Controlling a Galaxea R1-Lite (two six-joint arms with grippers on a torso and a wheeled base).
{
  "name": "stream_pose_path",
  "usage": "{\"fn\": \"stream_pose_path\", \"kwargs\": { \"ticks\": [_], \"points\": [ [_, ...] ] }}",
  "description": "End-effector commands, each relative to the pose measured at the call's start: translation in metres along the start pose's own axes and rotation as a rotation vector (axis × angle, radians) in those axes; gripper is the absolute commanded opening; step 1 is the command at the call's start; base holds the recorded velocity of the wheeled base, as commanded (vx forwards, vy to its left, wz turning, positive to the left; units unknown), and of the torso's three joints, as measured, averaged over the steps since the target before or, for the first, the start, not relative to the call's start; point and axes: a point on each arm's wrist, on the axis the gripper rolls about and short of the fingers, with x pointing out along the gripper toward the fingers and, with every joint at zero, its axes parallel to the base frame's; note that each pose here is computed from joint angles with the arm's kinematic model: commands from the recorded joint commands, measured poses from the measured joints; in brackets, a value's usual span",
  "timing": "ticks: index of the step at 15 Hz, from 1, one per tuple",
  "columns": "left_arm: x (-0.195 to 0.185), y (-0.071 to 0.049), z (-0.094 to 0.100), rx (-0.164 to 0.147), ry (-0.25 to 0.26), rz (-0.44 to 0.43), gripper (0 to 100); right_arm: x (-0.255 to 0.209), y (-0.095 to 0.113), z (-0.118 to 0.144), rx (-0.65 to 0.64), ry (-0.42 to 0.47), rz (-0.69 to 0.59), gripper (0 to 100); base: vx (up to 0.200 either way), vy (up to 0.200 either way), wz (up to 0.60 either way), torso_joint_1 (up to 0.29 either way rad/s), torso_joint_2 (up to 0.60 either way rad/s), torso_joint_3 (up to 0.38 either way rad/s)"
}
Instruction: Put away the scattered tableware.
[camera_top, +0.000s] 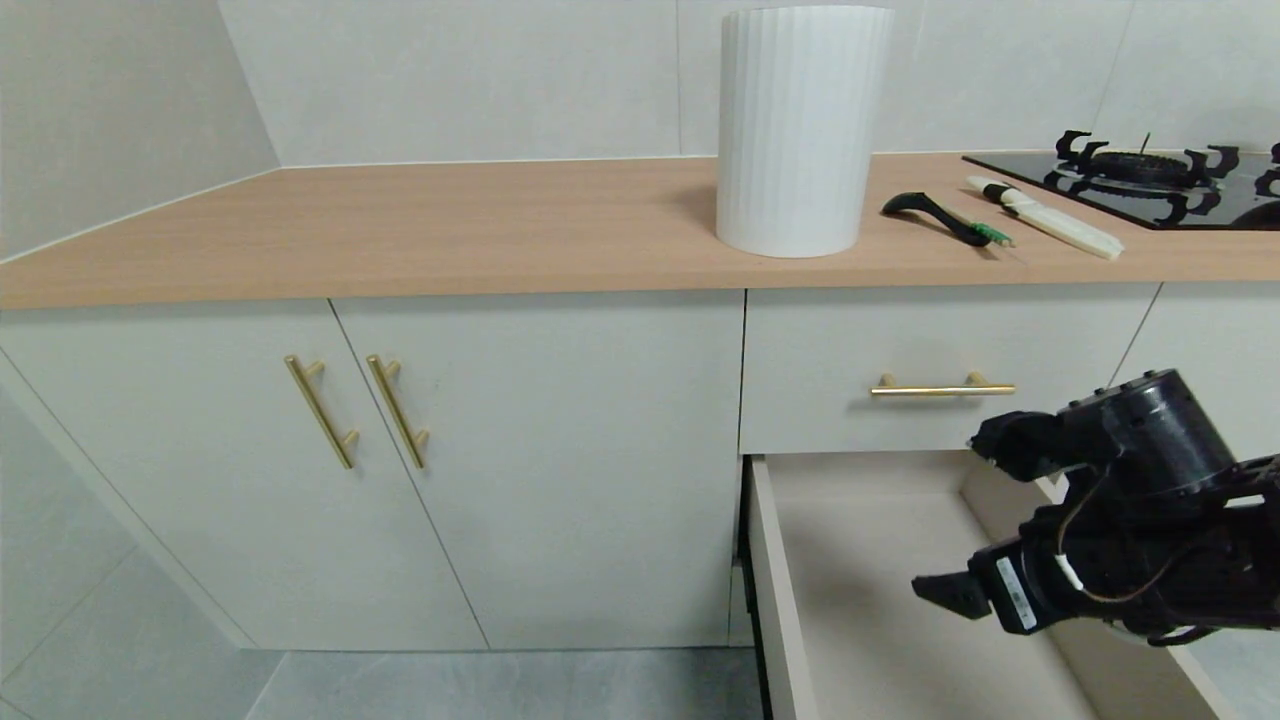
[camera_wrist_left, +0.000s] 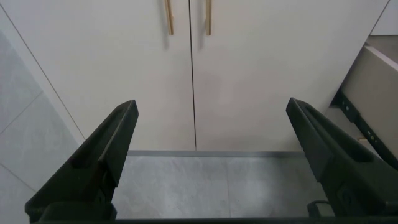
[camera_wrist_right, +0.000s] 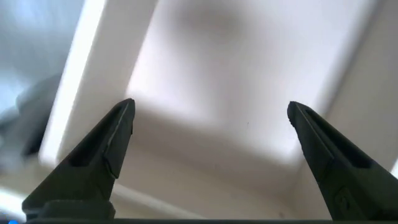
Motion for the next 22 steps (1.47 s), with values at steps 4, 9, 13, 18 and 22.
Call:
{"fn": "stream_pose_path", "kwargs": {
  "ticks": [4, 9, 13, 18, 22],
  "points": [
    [0.0001, 0.0, 0.0, 0.0, 0.001, 0.0, 100, -0.0124, -0.0188, 0.0089, 0.057, -0.102, -0.053, 100, 0.0, 0.0, 0.0, 0.0, 0.0, 0.0],
    [0.0001, 0.0, 0.0, 0.0, 0.001, 0.001, 100, -0.0129, -0.02, 0.0098, 0.061, -0.111, -0.06, 100, 0.0, 0.0, 0.0, 0.022, -0.11, -0.087],
    [0.0001, 0.0, 0.0, 0.0, 0.001, 0.001, 100, -0.0128, -0.0214, 0.0098, 0.065, -0.111, -0.065, 100, 0.0, 0.0, 0.0, 0.111, -0.37, -0.303],
    [0.0001, 0.0, 0.0, 0.0, 0.001, 0.0, 100, -0.0128, -0.0225, 0.0099, 0.067, -0.111, -0.068, 100, 0.0, 0.0, 0.0, 0.153, -0.48, -0.307],
    [0.0001, 0.0, 0.0, 0.0, 0.001, 0.001, 100, -0.0132, -0.0225, 0.0099, 0.067, -0.113, -0.068, 100, 0.0, 0.0, 0.0, 0.185, -0.48, -0.292]
  ]
}}
